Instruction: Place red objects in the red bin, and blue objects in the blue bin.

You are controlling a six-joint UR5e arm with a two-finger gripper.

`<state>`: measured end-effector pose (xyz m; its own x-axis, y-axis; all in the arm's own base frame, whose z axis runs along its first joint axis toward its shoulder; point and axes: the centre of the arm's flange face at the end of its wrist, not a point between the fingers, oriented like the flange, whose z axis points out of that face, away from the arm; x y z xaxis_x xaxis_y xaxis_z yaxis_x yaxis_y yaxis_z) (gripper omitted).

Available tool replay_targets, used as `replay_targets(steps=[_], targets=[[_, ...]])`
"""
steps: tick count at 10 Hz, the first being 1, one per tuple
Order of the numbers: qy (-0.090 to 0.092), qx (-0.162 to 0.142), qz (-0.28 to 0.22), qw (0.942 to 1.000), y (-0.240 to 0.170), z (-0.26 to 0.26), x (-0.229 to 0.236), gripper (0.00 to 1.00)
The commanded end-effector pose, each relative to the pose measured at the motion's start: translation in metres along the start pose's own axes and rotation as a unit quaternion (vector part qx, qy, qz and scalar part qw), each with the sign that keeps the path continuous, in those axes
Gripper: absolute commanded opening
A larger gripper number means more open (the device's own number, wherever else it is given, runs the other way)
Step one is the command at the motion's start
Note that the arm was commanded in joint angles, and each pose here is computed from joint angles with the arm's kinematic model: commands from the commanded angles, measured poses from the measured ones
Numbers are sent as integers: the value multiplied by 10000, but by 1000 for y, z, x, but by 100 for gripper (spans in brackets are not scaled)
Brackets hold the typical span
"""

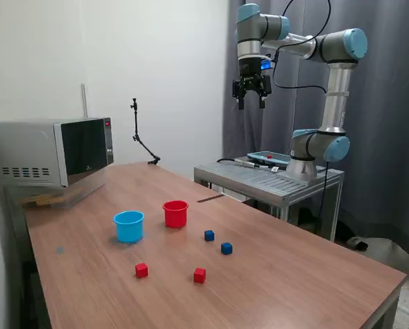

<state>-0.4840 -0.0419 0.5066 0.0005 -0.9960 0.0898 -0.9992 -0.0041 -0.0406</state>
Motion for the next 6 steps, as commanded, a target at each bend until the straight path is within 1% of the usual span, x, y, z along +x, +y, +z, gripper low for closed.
replay_targets(steps=[1,6], targets=[[-6,-1,0,10000,0,0,0,100],[7,-12,0,10000,0,-1,0,100]])
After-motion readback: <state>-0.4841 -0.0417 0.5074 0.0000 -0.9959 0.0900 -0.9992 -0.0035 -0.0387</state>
